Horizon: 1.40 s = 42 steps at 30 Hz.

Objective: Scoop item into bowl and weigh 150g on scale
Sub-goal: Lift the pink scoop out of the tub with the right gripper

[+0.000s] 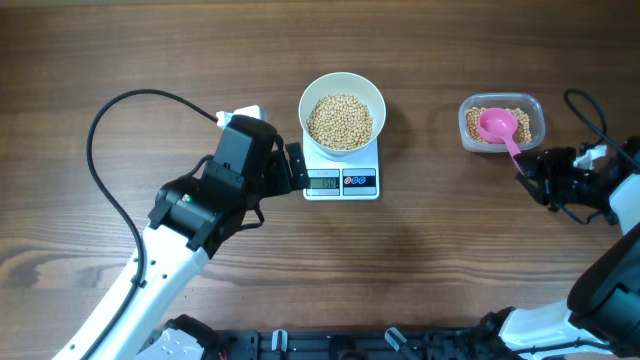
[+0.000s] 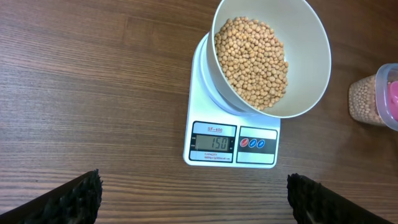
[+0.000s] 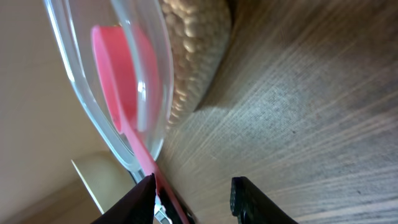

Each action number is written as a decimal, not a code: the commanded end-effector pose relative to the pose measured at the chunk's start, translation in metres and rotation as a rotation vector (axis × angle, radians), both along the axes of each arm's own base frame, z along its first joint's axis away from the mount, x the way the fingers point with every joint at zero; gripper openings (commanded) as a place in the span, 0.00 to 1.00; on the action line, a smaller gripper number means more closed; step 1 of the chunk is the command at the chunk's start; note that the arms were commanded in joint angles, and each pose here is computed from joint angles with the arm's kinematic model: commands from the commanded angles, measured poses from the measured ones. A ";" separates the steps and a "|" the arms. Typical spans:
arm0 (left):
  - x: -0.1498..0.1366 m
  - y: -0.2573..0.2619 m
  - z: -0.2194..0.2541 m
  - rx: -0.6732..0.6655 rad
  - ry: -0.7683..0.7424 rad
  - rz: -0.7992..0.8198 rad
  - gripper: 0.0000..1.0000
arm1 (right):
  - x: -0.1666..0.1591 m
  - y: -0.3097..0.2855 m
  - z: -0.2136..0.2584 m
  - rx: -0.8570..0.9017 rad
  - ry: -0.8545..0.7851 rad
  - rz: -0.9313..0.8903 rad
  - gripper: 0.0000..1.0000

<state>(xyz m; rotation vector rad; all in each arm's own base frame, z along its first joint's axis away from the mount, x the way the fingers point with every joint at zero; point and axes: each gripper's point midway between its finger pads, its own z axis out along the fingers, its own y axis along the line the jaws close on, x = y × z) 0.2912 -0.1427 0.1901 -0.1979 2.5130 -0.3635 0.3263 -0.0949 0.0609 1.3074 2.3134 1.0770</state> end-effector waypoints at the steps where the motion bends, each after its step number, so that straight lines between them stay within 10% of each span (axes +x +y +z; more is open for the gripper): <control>1: 0.001 0.003 0.003 0.007 -0.015 0.004 1.00 | 0.006 0.006 0.005 0.051 -0.054 0.014 0.38; 14: 0.001 0.003 0.003 0.007 -0.015 0.004 1.00 | 0.004 0.008 0.005 0.059 -0.043 0.016 0.04; 42: 0.001 0.003 0.003 0.007 -0.015 0.004 1.00 | 0.028 0.007 0.106 -0.018 -0.348 0.091 0.05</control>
